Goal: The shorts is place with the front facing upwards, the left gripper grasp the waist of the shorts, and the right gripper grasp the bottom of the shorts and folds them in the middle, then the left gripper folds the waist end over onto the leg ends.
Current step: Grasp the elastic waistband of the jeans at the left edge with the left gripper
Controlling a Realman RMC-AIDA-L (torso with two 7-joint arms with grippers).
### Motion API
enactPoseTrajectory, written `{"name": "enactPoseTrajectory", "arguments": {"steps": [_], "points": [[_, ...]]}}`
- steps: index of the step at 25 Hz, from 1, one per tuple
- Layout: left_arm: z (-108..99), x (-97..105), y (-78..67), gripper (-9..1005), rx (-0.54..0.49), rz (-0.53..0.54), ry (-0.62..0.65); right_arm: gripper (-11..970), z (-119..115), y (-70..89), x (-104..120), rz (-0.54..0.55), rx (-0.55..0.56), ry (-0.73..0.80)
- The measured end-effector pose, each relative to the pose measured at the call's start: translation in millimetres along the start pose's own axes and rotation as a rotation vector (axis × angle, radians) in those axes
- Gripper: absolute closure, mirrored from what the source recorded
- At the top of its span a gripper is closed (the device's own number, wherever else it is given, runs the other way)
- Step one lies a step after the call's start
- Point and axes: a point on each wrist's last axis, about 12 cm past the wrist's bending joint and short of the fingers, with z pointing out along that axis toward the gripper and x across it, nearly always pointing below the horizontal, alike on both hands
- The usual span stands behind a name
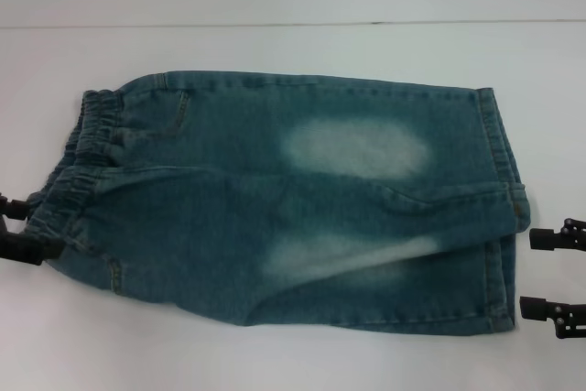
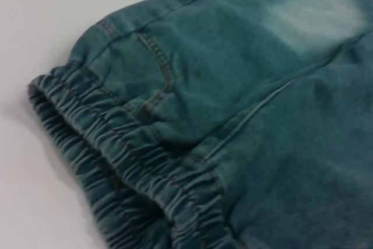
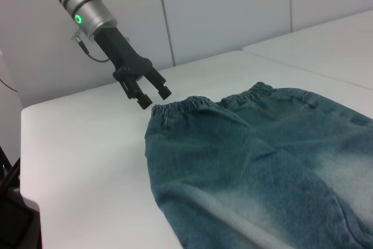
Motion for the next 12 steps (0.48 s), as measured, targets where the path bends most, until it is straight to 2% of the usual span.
{"name": "enactPoseTrajectory", "arguments": {"steps": [4, 12], "points": [[5.7, 0.2, 1.7, 66, -0.033, 0.004, 0.016, 49, 1.1, -1.0, -1.4, 0.0, -0.003, 0.0], [4.5, 2.8, 5.6, 83, -0.061, -0.006, 0.072, 48, 2.1, -1.8, -2.5, 0.011, -0.003, -0.003]]}}
